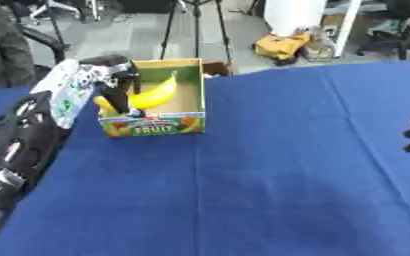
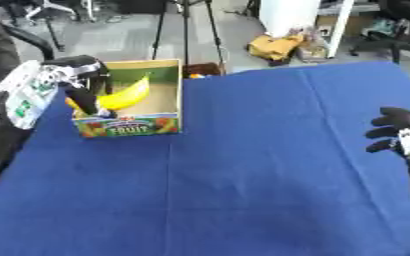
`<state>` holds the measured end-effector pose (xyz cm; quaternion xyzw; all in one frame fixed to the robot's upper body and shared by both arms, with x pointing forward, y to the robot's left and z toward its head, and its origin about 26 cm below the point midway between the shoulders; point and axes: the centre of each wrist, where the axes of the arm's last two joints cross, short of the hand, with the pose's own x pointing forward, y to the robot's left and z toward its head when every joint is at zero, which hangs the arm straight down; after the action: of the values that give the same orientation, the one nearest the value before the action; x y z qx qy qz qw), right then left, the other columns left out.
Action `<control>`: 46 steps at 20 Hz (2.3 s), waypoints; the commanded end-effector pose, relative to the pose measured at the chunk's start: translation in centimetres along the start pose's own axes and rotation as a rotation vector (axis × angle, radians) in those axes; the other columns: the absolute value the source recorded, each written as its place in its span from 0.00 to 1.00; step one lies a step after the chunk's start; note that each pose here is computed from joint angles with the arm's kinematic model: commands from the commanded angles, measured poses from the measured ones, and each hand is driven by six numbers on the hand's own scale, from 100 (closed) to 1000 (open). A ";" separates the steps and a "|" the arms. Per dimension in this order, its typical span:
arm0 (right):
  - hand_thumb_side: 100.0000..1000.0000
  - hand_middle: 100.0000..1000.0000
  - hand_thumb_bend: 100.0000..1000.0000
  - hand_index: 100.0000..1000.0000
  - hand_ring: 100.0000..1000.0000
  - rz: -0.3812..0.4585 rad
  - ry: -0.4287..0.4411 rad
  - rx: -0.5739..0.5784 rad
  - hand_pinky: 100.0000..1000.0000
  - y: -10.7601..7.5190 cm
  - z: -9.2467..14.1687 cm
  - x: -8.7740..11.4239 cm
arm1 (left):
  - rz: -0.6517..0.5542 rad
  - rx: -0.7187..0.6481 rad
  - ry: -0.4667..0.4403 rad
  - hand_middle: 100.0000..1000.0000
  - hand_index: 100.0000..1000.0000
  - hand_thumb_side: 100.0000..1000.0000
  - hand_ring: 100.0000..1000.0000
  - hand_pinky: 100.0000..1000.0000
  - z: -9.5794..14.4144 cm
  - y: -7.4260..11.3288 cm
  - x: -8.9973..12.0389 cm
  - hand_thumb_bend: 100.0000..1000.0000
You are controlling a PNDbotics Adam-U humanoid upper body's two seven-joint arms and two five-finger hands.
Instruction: Pick up objects on the table and place them in the box.
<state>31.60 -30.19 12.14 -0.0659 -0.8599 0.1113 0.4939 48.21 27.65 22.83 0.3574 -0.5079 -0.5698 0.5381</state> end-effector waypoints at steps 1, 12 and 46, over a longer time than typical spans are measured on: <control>0.71 0.58 0.00 0.75 0.58 0.008 -0.031 0.014 0.45 -0.3 -0.6 0.8 | -0.009 0.111 0.049 0.24 0.30 0.03 0.39 0.37 0.9 2.7 -1.4 0.43; 0.72 0.58 0.00 0.75 0.58 0.017 -0.068 0.006 0.45 -0.4 -1.4 1.5 | -0.004 0.262 0.204 0.24 0.30 0.02 0.39 0.37 1.2 2.4 -4.3 0.44; 0.71 0.58 0.00 0.75 0.57 -0.010 -0.031 -0.021 0.45 -0.1 -0.5 0.5 | -0.036 0.471 0.003 0.60 0.72 0.36 0.71 0.71 5.9 4.6 -3.9 0.99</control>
<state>31.71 -29.75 12.11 -0.0583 -0.8642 0.1010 0.4895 45.41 32.44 25.26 0.4731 -0.6112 -0.4423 0.4550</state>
